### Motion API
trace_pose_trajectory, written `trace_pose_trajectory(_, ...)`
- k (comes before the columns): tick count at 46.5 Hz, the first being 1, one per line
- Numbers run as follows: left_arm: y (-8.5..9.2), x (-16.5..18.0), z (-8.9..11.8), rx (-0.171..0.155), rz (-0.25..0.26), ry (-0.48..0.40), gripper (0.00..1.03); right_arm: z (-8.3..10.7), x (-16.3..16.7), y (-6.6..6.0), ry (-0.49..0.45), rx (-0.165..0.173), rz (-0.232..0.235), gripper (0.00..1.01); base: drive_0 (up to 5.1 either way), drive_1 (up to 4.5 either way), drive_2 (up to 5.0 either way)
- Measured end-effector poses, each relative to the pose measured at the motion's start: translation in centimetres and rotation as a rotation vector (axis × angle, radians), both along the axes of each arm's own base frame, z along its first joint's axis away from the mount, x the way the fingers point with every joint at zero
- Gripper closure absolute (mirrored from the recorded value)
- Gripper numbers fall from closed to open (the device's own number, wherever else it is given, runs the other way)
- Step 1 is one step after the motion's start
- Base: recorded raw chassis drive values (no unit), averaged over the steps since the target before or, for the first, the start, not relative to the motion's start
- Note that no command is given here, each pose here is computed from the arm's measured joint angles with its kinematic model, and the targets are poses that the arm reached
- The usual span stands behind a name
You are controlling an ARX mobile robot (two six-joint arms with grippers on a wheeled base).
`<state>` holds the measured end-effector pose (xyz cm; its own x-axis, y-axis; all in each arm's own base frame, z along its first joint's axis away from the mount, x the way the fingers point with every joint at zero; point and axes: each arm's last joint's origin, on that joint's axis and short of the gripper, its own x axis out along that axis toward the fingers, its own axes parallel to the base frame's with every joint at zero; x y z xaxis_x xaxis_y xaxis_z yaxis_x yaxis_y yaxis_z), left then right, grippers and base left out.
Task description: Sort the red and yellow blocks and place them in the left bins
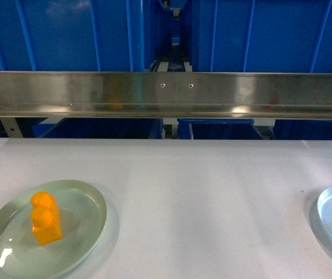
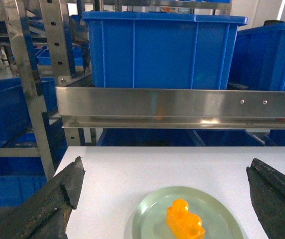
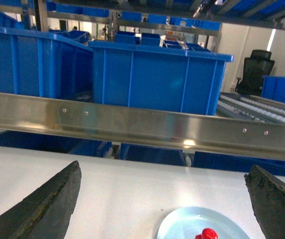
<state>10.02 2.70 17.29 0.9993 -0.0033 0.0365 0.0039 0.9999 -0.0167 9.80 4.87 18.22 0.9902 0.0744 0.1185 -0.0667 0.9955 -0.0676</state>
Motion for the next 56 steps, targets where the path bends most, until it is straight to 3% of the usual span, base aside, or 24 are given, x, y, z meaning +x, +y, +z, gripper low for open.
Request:
trace_pose_trajectory(2, 1.6, 0.2, 0.0, -0.024, -0.011, 0.013, 0.05, 0.3, 0.3, 0.6, -0.023, -0.009, -0.011, 0.03, 0.0, 0.00, 0.0)
trace_pose_trajectory(5, 2.2, 0.3, 0.0, -0.037, -0.025, 0.015, 0.05, 0.2, 0.6, 0.7, -0.014, -0.026, -0.029, 0.03, 0.0, 0.00, 0.0)
trace_pose_trajectory(13, 2.6, 1.3, -0.6, -0.087, -0.111, 0.075, 0.05, -0.3, 1.4, 1.4, 0.003, -0.062, -0.036, 0.03, 0.0, 0.00, 0.0)
trace_pose_trajectory(17, 2.6, 2.1, -0.4, -0.102, -0.132, 0.103, 0.05, -1.0, 2.4, 1.2, 0.055, -0.103, -0.062, 0.03, 0.0, 0.00, 0.0)
trace_pose_trajectory(24, 2.4, 4.2, 1.1, -0.088, -0.176, 0.097, 0.05, -1.5, 4.4, 0.3, 0.069, -0.124, -0.083, 0.03, 0.0, 0.00, 0.0)
trace_pose_trajectory(37, 1.7, 9.9, 3.0, -0.091, -0.268, 0.136, 0.05, 0.1, 10.4, -1.1, 0.080, -0.166, -0.099, 0.03, 0.0, 0.00, 0.0)
trace_pose_trajectory(46, 0.0, 12.4, 2.8, -0.060, -0.323, 0.192, 0.05, 0.0, 13.2, -1.5, 0.126, -0.194, -0.107, 0.03, 0.0, 0.00, 0.0)
trace_pose_trajectory(50, -1.1, 13.2, 2.1, -0.031, -0.329, 0.212, 0.05, -0.3, 14.5, -1.7, 0.137, -0.199, -0.117, 0.03, 0.0, 0.00, 0.0)
trace_pose_trajectory(56, -1.2, 13.3, 1.8, -0.025, -0.334, 0.227, 0.05, -1.1, 15.9, -2.5, 0.205, -0.205, -0.144, 0.03, 0.0, 0.00, 0.0)
